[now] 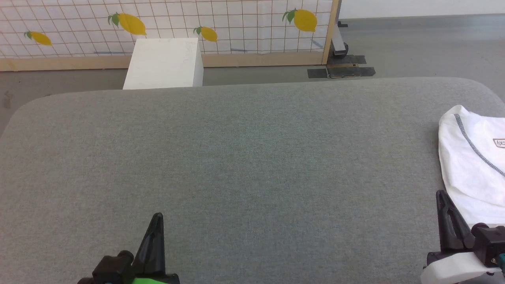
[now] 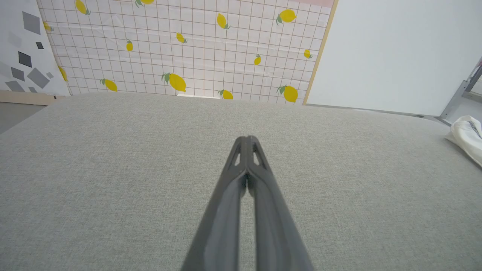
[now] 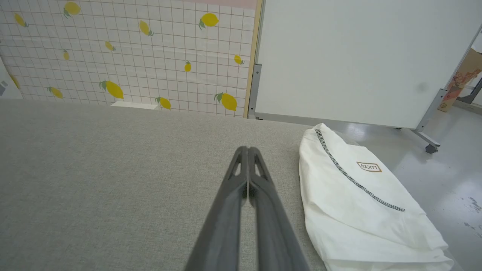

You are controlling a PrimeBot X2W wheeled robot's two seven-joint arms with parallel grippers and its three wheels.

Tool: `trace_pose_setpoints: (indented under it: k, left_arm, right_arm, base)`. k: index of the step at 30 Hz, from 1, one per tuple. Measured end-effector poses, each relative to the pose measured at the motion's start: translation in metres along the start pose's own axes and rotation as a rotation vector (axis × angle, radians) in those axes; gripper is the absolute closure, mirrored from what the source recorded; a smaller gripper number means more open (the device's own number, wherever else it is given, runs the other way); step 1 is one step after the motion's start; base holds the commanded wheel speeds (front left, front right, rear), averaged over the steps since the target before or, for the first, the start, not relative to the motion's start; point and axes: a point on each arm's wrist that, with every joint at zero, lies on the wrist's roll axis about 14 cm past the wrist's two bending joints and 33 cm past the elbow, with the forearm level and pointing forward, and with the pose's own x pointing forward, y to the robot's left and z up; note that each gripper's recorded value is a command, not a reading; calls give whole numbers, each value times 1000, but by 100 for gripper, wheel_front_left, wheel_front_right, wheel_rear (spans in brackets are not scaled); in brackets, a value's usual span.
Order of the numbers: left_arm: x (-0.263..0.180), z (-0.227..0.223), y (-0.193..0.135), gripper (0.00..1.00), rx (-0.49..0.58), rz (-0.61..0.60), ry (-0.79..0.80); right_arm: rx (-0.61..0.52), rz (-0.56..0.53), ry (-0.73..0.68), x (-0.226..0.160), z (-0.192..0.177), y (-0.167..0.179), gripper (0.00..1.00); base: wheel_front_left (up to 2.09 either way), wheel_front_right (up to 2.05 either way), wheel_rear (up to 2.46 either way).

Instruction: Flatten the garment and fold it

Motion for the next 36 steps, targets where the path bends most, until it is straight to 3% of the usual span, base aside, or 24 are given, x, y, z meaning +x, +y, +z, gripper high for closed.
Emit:
trace_pose_setpoints:
  k: [36]
  left_arm:
    - [8, 2, 6, 100, 65, 15, 25]
  right_arm:
    - [17, 49, 14, 6, 1, 17, 100]
  base:
    - [0, 0, 0]
